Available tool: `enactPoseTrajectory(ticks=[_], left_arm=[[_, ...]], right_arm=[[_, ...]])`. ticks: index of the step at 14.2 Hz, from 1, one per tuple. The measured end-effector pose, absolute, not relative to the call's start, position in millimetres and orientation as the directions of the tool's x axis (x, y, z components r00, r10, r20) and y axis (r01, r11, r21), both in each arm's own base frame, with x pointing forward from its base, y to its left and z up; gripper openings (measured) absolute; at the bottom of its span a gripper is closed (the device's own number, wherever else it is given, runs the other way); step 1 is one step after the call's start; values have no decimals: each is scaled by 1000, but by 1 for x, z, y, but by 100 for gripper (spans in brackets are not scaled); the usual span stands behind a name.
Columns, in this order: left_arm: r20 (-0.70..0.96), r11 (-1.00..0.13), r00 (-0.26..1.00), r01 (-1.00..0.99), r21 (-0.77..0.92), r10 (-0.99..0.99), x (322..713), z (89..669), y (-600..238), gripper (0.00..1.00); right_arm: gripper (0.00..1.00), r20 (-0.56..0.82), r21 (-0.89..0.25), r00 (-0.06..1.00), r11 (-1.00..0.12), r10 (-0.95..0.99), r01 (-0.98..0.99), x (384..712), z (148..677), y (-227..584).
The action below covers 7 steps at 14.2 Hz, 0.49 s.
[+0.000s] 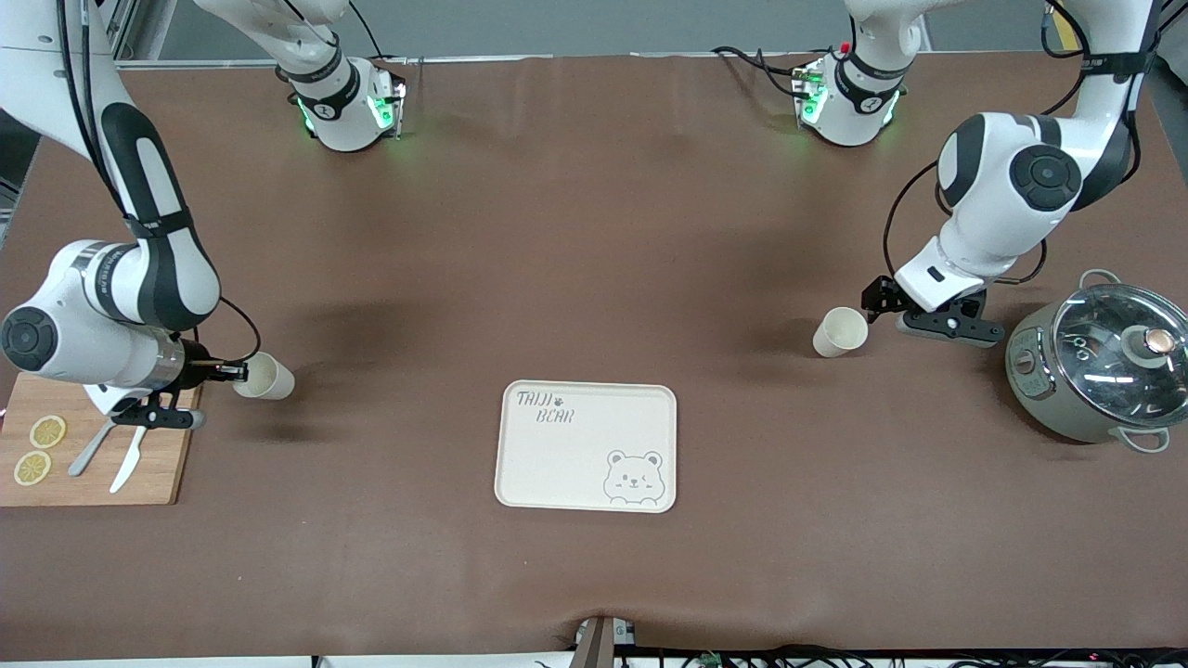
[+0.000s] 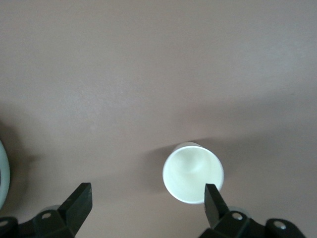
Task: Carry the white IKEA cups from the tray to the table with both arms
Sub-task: 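Set the cups down on the table and open both grippers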
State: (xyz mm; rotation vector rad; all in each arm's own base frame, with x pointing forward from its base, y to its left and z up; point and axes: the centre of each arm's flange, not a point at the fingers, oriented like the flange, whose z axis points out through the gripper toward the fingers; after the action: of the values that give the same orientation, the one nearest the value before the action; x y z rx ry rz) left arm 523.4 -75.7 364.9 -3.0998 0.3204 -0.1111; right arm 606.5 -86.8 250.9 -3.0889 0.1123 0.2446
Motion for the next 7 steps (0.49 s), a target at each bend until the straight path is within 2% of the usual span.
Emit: enactPoseTrajectory(ticks=[7], left_arm=[[62,-988,987,-149,-27,-151,550,481,-111,100]], right_arm=[[3,-128,-39,991,-998,-36,-42,594,234,-106]])
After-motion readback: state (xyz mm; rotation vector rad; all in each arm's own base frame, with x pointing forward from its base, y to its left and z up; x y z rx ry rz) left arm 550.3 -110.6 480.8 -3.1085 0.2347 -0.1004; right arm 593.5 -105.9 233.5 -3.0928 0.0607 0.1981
